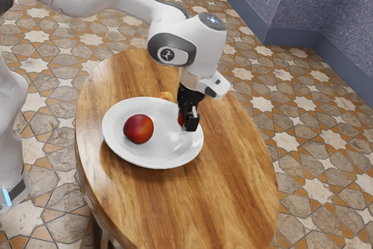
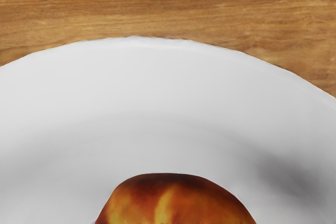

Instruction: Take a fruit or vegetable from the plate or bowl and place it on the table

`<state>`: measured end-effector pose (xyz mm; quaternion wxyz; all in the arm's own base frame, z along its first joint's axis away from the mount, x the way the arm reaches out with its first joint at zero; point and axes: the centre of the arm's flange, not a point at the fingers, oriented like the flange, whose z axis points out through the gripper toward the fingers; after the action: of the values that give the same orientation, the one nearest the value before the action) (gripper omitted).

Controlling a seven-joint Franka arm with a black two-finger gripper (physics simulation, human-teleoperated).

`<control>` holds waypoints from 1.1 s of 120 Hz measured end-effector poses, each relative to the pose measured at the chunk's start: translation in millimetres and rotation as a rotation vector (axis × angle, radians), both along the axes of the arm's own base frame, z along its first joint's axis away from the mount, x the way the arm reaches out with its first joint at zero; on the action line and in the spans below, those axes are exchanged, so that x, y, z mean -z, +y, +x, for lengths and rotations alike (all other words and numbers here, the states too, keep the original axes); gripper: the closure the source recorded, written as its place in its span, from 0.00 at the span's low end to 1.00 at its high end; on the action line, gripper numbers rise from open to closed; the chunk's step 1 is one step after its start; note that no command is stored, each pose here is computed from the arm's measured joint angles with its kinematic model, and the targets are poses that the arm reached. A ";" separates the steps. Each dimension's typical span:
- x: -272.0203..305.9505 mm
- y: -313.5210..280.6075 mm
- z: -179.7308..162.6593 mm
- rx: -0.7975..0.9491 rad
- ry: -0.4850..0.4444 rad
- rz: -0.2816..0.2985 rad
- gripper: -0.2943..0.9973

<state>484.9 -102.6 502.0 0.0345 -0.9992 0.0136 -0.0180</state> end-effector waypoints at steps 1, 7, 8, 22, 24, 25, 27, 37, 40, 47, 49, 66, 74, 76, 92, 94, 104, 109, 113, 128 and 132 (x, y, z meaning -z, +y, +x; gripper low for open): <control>-1.6 -2.9 -0.1 0.006 -0.004 0.000 0.56; -7.9 -25.7 -3.9 0.046 -0.019 0.003 0.56; -8.7 -29.5 -4.8 0.053 -0.021 0.003 0.57; -19.5 -81.3 -10.9 0.138 -0.049 0.003 0.56; -21.3 -87.8 -8.2 0.146 -0.053 0.001 0.56; -22.3 -90.9 -6.8 0.150 -0.056 0.000 0.57; -24.2 -96.8 -4.1 0.158 -0.060 -0.002 0.57; -28.3 -125.5 8.1 0.195 -0.073 -0.011 0.56; -27.7 -134.6 11.6 0.206 -0.074 -0.014 0.56; -24.5 -156.8 20.1 0.235 -0.073 -0.022 0.56; -23.7 -163.1 22.1 0.243 -0.073 -0.024 0.57; -2.8 -218.8 44.0 0.311 -0.056 -0.037 0.57; 8.1 -230.8 49.5 0.325 -0.044 -0.034 0.57; 9.9 -231.9 50.3 0.326 -0.042 -0.033 0.56; 22.2 -233.6 54.5 0.325 -0.025 -0.024 0.56; 23.4 -233.7 54.8 0.324 -0.023 -0.023 0.56; 27.6 -233.9 55.6 0.323 -0.016 -0.020 0.56; 28.4 -233.9 55.8 0.323 -0.015 -0.019 0.56; 28.6 -233.7 55.9 0.322 -0.015 -0.018 0.56; 29.0 -233.8 55.6 0.321 -0.012 -0.019 0.43; 29.3 -234.3 55.3 0.322 -0.011 -0.019 0.39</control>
<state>540.2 -337.0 472.7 0.0217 -0.9842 0.1731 -0.0288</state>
